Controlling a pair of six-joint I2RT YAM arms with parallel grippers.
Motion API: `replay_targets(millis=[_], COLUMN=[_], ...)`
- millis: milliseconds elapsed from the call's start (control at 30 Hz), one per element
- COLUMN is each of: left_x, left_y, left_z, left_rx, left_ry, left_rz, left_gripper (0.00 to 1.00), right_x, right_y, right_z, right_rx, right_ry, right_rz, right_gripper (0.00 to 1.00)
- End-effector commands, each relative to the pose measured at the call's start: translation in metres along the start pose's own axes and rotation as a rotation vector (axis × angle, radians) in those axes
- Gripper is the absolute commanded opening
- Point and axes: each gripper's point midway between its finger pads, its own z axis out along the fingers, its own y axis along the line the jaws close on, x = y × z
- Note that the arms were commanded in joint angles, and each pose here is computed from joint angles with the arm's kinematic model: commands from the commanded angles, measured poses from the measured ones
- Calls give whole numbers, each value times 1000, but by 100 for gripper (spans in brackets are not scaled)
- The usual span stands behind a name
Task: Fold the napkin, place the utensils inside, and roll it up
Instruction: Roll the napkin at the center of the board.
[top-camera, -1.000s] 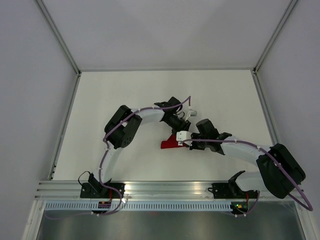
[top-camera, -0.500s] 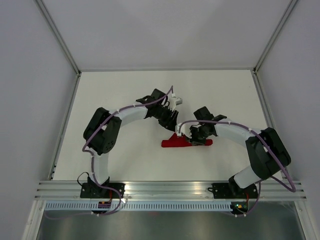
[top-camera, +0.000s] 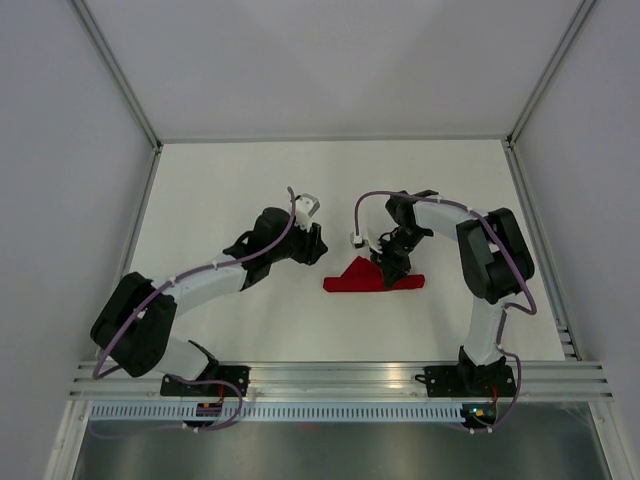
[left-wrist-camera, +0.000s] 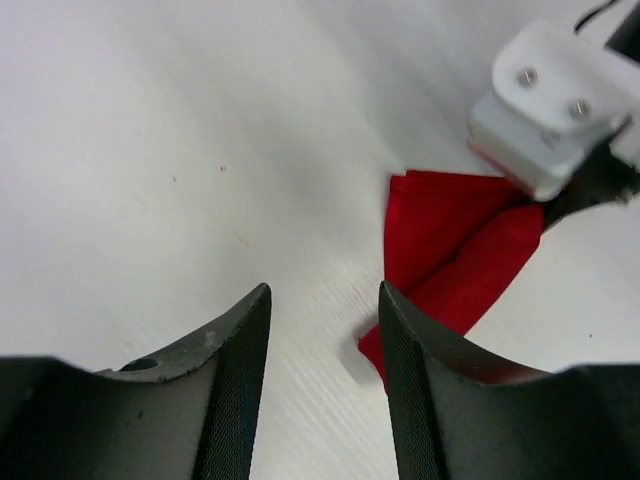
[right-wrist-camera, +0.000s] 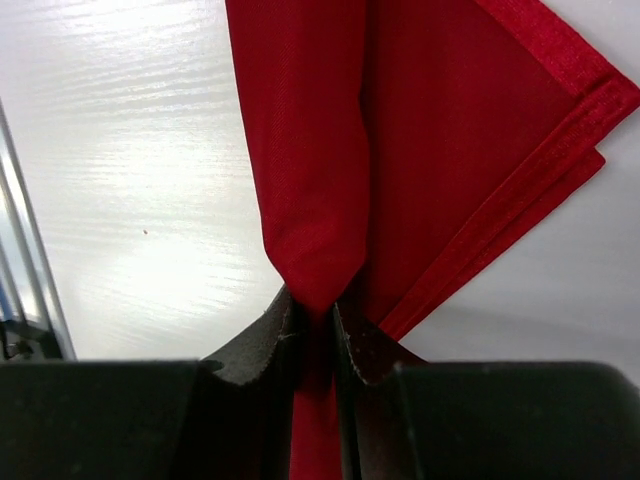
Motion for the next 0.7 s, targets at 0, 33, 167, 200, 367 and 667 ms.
replay_targets(millis=[0,33,167,200,367,667], left_x=[-38,-30,-22,-13,4,49], left_y=[-1,-17,-49,-52,-91,-137], left_z=[-11,-10,-5,1,23,63], left_rx=[-110,-97,-112,-119,-76,59], left_ry=[-254,-255,-258,-229,-160,15], left_rz=[16,91,259,298,530,814], left_gripper=[53,53,54,54,55,55], right_x=[21,19,19,22,22,24], right_y=[9,3,-3,-2,-9,-17], right_z=[12,10,12,14,17,19], right_rx=[-131,-127,-153,-174,-200,-216], right_ry=[57,52,55,59,63,66], right_rz=[53,52,78,94,118,151], right_gripper=[13,13,14,14,14,15])
